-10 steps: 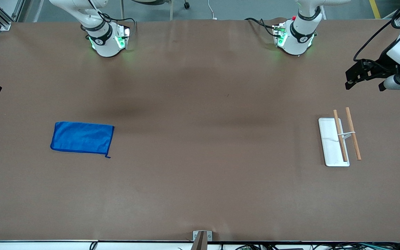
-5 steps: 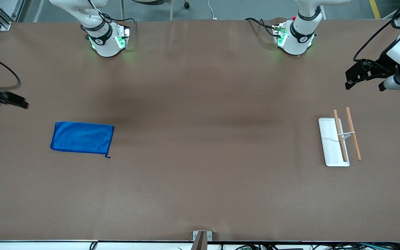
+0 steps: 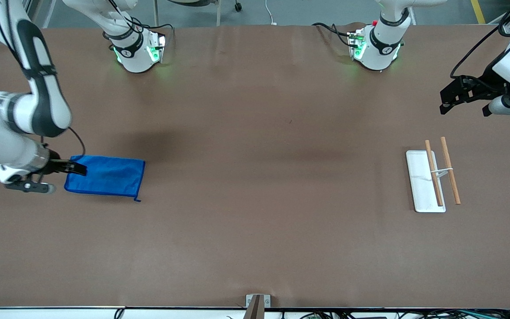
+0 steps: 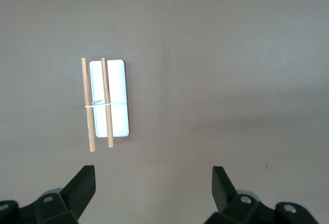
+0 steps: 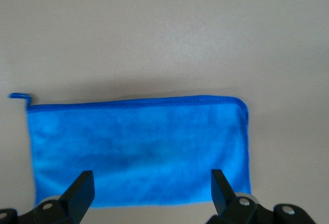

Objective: Right arm passes towel to left arm to hang
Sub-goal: 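Reach the right gripper down to the blue towel's edge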

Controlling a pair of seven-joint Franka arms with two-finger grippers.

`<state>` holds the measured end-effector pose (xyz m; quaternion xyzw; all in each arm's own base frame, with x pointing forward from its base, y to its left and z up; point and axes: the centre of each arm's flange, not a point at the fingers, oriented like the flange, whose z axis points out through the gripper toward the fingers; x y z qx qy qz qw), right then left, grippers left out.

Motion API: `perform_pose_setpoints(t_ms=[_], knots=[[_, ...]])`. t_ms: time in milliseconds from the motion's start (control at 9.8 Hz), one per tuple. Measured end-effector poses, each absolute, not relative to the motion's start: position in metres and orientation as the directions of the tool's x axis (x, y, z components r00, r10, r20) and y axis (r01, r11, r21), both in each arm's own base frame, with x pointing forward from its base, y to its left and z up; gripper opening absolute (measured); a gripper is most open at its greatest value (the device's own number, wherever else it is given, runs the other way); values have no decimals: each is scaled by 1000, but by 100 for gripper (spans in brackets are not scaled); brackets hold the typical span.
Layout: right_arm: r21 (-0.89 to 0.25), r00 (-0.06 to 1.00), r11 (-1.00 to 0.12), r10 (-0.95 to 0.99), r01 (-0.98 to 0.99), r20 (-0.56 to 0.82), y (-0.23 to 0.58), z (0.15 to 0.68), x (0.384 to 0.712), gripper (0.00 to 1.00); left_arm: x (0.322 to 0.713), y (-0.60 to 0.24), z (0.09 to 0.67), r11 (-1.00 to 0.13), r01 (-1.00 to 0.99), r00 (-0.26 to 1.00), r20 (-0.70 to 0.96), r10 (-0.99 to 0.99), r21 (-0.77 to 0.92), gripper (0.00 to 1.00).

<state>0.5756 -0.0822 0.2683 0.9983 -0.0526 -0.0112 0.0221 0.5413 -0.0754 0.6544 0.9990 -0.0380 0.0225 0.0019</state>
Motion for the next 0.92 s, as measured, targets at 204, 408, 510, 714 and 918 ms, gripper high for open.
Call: perform_pose_setpoints(t_ms=[204, 408, 510, 714, 918], knots=[[49, 996, -995, -85, -86, 15, -81, 217, 561, 100, 541, -76, 654, -997, -76, 996, 45, -76, 2, 100], [52, 997, -996, -76, -78, 33, -81, 188, 555, 97, 541, -76, 654, -997, -76, 996, 45, -76, 2, 100], [53, 997, -996, -75, -76, 22, -81, 180, 552, 92, 541, -76, 654, -997, -77, 996, 45, -77, 2, 100], [53, 997, -996, -75, -77, 28, -81, 173, 549, 83, 541, -77, 654, -997, -79, 996, 45, -79, 2, 100], [54, 996, -996, -76, -78, 42, -82, 170, 546, 60, 541, -77, 654, -997, -79, 996, 45, -79, 2, 100]])
